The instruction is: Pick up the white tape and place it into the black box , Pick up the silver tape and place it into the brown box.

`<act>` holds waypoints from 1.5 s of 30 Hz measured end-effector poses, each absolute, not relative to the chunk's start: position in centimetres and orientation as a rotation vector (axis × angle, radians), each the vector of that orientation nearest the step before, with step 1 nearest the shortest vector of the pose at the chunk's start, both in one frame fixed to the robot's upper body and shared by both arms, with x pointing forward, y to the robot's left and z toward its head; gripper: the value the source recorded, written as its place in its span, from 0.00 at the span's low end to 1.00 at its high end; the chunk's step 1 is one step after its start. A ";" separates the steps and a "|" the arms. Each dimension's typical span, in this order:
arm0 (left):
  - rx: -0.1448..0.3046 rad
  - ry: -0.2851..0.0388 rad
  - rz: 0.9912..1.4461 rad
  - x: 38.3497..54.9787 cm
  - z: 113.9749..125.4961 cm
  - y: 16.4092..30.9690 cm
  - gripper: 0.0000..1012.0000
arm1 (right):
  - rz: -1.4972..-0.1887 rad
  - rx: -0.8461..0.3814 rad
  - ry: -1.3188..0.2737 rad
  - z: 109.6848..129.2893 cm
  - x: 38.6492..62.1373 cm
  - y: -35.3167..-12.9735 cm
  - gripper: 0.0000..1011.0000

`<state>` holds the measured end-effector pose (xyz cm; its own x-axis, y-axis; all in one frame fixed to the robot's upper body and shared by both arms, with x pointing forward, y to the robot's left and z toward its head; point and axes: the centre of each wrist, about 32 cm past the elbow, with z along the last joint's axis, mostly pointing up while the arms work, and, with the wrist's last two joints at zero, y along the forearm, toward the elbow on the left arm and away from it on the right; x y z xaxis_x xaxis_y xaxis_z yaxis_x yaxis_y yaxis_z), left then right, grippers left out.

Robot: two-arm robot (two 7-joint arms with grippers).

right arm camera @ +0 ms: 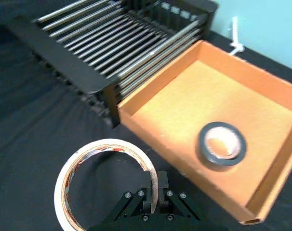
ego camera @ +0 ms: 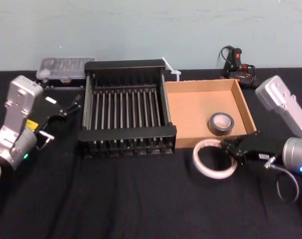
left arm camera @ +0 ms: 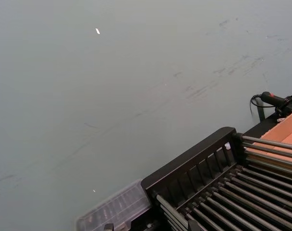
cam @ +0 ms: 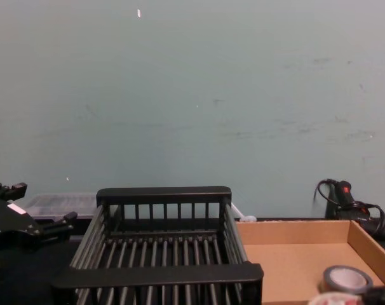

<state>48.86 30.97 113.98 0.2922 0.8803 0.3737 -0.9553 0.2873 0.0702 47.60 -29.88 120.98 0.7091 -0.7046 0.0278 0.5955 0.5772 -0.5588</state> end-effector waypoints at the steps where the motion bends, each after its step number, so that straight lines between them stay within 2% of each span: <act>1: 0.304 -0.285 1.248 48.9 114.0 31.0 0.99 | -0.776 -0.571 0.207 121.1 47.7 -29.9 0.09; 10: 0.304 -0.285 1.248 48.9 114.0 31.0 0.99 | -0.860 -0.540 0.203 122.5 49.6 -29.5 0.09; 18: 0.305 -0.285 1.248 48.9 114.0 31.0 0.99 | -0.885 -0.514 0.174 123.8 51.4 -28.1 0.09; 45: 0.304 -0.285 1.248 48.9 114.0 31.0 0.99 | -0.788 -0.496 0.104 125.4 56.3 -21.8 0.09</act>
